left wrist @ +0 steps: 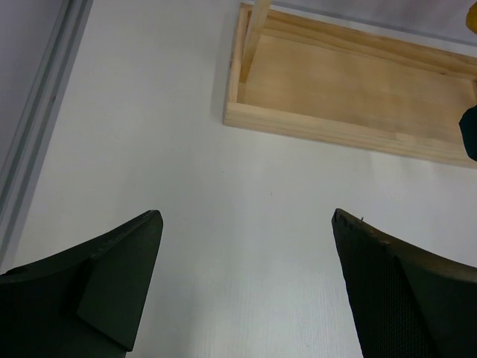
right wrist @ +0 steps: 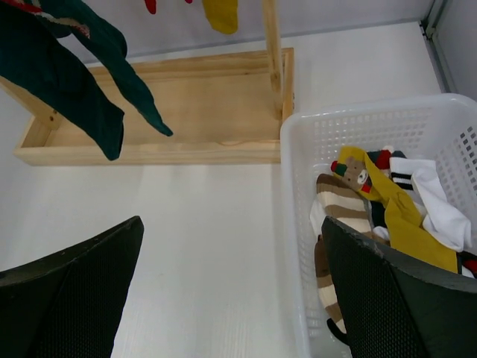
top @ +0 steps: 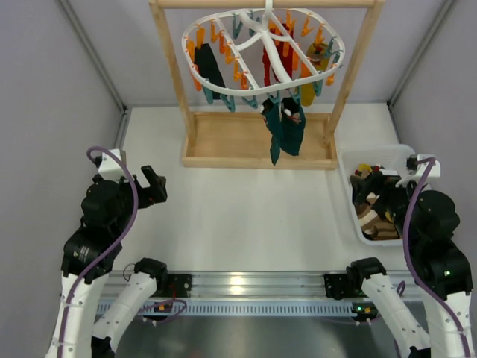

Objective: Remove the socks clipped to the hanger

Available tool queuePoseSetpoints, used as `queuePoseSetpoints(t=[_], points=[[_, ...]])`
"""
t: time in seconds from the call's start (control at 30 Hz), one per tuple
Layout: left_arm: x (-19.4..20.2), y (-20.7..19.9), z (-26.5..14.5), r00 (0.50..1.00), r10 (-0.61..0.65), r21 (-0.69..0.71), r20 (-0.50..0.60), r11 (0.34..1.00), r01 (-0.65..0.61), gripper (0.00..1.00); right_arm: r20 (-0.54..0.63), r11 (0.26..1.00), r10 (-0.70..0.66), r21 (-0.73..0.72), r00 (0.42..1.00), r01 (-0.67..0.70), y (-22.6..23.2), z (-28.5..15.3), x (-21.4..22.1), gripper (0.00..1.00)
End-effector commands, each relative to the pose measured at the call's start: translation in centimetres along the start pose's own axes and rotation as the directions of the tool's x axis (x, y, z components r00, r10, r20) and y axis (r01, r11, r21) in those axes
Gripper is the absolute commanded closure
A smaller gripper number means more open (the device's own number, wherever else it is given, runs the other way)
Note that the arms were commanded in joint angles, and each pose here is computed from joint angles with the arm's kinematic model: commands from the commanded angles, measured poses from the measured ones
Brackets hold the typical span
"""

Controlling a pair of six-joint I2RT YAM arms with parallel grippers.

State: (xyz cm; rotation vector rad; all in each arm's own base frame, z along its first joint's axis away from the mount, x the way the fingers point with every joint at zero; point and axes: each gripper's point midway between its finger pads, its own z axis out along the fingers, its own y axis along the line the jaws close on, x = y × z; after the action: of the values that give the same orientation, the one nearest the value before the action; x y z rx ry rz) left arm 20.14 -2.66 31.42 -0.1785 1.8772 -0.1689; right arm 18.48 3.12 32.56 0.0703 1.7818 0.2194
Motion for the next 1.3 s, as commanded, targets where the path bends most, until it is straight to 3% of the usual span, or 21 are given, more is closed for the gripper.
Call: queuePoseSetpoints(t=[0.0, 0.17, 0.23, 0.37, 0.57, 0.7, 0.77, 1.0, 1.27], points=[[-0.7, 0.1, 0.3, 0.999, -0.029, -0.024, 0.017, 0.999, 0.030, 0.01, 0.068, 1.000, 0.021, -0.008, 0.997, -0.020, 0.3, 0.4, -1.3, 0.01], [-0.6, 0.3, 0.6, 0.999, -0.052, -0.047, 0.015, 0.997, 0.053, 0.01, 0.119, 0.994, 0.032, -0.105, 0.992, -0.019, 1.7, 0.2, -1.0, 0.01], [-0.6, 0.3, 0.6, 0.996, -0.084, -0.050, 0.017, 0.995, 0.085, 0.01, 0.128, 0.977, 0.042, -0.212, 0.991, -0.014, 3.6, 0.0, -1.2, 0.01], [-0.3, -0.3, 0.8, 0.992, -0.122, -0.030, 0.003, 0.992, 0.122, 0.01, 0.057, 0.941, 0.056, -0.337, 0.997, -0.034, 6.0, 1.6, 0.4, 0.01], [1.3, -1.0, 1.4, 0.992, -0.118, 0.006, -0.053, 0.993, 0.119, 0.01, 0.063, 0.905, 0.105, -0.420, 0.992, -0.069, 8.0, 4.4, -0.2, 0.01], [2.7, -3.0, 1.9, 0.984, -0.112, 0.099, -0.142, 0.987, 0.126, 0.01, 0.084, 0.818, 0.081, -0.575, 0.993, -0.018, 11.0, 6.7, -0.2, 0.04], [3.3, -4.3, 1.9, 0.977, -0.103, 0.164, -0.185, 0.977, 0.134, 0.01, 0.131, 0.803, 0.080, -0.596, 0.988, 0.014, 11.6, 7.9, -1.0, 0.08], [3.6, -8.3, -0.2, 0.969, -0.077, 0.394, -0.236, 0.904, 0.168, 0.01, 0.133, 0.823, -0.004, -0.562, 0.991, 0.079, 11.3, 15.2, 1.0, 0.17], [3.6, -9.9, -0.7, 0.953, -0.083, 0.454, -0.290, 0.865, 0.213, 0.01, 0.121, 0.785, -0.032, -0.611, 0.992, 0.100, 12.4, 20.8, 4.0, 0.30]])
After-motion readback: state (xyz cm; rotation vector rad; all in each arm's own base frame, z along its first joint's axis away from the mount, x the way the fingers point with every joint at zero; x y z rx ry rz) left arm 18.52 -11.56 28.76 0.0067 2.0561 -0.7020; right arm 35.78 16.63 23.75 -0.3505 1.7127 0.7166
